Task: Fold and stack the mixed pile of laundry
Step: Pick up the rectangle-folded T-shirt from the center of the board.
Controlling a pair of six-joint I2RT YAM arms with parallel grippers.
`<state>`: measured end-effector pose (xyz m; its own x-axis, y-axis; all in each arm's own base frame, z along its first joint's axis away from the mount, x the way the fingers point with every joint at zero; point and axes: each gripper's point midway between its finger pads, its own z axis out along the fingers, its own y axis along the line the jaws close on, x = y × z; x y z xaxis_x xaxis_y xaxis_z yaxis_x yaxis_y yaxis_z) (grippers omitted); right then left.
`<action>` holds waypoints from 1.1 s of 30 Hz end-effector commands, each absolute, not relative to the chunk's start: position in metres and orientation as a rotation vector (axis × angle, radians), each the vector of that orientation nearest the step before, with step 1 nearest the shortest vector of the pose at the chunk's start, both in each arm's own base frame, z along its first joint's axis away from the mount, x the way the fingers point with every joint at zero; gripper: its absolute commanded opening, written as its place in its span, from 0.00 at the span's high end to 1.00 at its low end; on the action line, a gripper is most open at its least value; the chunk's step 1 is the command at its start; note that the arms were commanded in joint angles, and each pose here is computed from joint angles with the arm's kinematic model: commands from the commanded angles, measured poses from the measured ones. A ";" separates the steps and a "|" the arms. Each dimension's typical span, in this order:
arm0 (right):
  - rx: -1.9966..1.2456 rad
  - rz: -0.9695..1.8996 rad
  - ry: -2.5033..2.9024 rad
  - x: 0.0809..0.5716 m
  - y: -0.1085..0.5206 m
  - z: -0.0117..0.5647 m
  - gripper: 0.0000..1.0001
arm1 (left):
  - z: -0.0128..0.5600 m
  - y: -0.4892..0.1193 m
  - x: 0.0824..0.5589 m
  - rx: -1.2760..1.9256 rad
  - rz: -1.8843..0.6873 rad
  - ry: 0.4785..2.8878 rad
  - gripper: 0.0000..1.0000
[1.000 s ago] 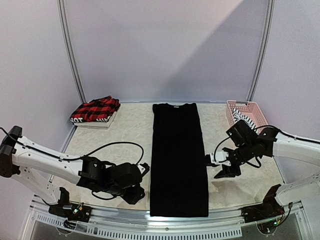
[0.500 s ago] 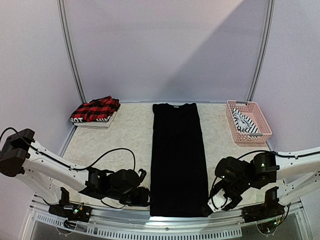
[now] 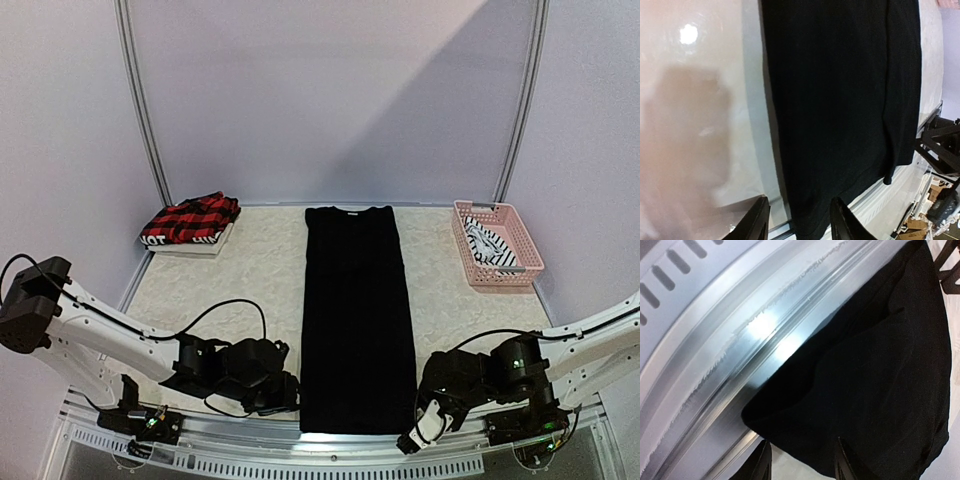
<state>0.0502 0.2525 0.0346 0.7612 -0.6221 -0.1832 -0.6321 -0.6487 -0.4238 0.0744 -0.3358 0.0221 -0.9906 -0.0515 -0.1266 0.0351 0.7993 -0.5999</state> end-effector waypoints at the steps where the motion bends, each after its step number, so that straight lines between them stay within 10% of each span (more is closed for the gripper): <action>1: -2.529 -0.020 0.854 0.045 0.254 0.023 0.58 | -0.001 -0.325 0.059 -0.012 -0.879 2.963 0.56; 28: -2.594 -0.162 0.839 0.044 0.241 0.002 0.65 | -0.014 -0.314 0.037 -0.027 -0.822 3.082 0.65; 33: -2.587 -0.169 0.867 0.046 0.241 0.005 0.90 | -0.013 -0.318 0.036 -0.013 -0.837 3.083 0.75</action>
